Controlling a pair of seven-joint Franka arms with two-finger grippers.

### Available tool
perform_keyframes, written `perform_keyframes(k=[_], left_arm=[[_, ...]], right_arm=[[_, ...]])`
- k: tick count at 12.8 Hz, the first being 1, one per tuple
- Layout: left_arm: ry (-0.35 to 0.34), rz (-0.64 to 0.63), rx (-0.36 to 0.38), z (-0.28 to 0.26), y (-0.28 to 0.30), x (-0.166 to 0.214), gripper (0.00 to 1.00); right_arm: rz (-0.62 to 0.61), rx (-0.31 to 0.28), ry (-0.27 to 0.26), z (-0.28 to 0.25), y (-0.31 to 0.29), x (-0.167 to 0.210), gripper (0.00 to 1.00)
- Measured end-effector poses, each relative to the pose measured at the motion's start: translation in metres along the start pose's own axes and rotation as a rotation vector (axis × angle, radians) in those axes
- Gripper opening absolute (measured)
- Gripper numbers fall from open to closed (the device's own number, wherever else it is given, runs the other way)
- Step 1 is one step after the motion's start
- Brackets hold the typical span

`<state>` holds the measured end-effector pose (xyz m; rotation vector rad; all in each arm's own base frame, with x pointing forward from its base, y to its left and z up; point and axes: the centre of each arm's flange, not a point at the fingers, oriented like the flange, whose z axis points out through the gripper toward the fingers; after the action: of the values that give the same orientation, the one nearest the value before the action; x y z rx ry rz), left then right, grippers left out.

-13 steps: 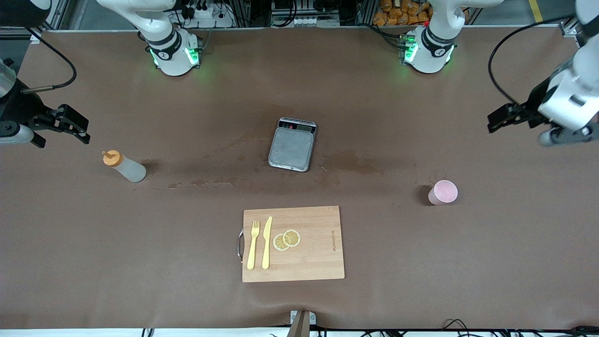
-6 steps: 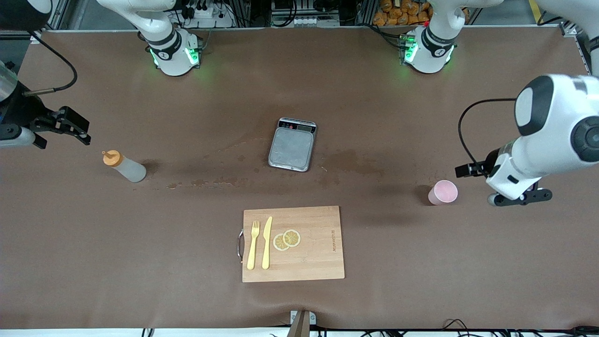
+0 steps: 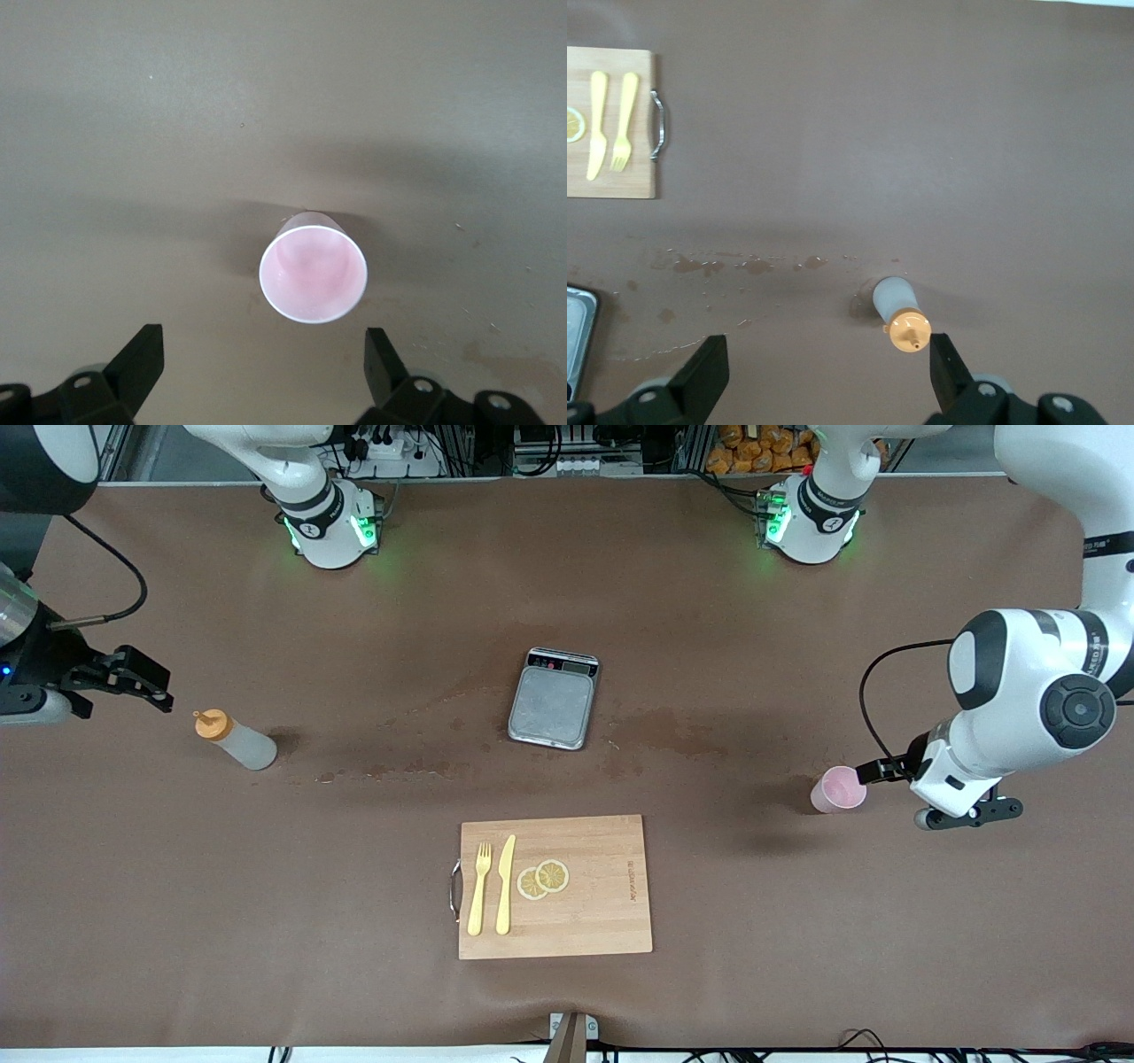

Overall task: Add sauce to pink cup with both arms
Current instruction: 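Reach the left gripper down to the pink cup, then close the left gripper on the pink cup while the right gripper reaches the bottle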

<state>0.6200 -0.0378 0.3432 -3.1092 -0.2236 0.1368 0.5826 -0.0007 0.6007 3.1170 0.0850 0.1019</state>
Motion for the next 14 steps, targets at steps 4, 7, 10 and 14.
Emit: perform_keyframes(k=[4, 7, 10, 14], left_arm=[[0.013, -0.013, -0.006, 0.039, -0.009, 0.001, 1.0], [0.009, -0.013, -0.006, 0.066, -0.008, 0.0, 1.0], [-0.001, -0.013, -0.005, 0.082, -0.009, 0.001, 0.89], [-0.01, -0.015, -0.004, 0.092, -0.01, 0.001, 0.8]], right_arm=[[0.118, 0.012, -0.062, 0.037, 0.071, 0.004, 1.0], [0.18, 0.059, -0.115, 0.064, 0.101, 0.003, 1.0], [0.236, 0.083, -0.166, 0.09, 0.133, 0.0, 1.0], [0.274, 0.127, -0.184, 0.114, 0.164, 0.004, 1.0]])
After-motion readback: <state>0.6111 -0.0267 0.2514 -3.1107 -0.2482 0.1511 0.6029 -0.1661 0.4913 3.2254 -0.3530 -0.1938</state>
